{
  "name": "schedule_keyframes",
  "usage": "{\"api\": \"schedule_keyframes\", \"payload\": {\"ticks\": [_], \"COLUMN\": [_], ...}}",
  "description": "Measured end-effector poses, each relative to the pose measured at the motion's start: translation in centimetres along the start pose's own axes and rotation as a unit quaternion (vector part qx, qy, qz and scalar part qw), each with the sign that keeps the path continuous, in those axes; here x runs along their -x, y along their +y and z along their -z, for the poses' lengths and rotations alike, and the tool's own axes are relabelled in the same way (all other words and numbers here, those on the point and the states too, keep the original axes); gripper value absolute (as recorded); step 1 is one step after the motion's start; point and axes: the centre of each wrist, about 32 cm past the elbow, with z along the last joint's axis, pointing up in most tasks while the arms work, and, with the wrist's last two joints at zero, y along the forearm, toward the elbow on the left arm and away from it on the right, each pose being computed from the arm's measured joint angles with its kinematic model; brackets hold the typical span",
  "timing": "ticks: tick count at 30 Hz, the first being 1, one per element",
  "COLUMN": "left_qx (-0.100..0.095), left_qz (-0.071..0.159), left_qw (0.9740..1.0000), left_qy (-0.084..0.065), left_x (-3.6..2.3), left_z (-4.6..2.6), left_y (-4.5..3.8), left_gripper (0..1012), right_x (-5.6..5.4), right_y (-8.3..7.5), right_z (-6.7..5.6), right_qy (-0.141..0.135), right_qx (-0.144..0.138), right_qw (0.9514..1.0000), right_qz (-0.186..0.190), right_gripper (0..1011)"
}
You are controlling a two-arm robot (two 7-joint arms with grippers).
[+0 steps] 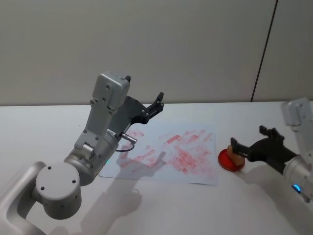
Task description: Use the one hand to pick up the stamp and affix it onto the A4 paper.
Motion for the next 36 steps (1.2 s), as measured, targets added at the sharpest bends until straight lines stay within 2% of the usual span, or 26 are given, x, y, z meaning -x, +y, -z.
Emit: {"api": "schedule_keyframes", "payload": {"ticks": [9, 17, 36], "left_qx": [0.0, 0.0, 0.0], "left_qz": [0.0, 0.0, 0.0], "left_qw": [1.0, 1.0, 1.0], "left_qy": [0.0, 0.0, 0.0], "left_x": [0.0, 0.0, 0.0], "left_z": [0.0, 0.0, 0.0], "left_y": [0.0, 0.0, 0.0], "left_gripper": [1001, 1001, 1002], "right_x": [0.1, 0.4, 0.6], "right_y": [1.8, 2.3, 2.6], "right_z": [0.7, 1.2, 1.8], "right_qy": [-0.004, -0.007, -0.011], "right_qx": [0.042, 0.062, 0.078], "right_qw": [0.9986, 0.9972, 0.9956], "right_qz": [-0.031, -0.043, -0.05], "right_gripper": [1001, 1001, 1001]}}
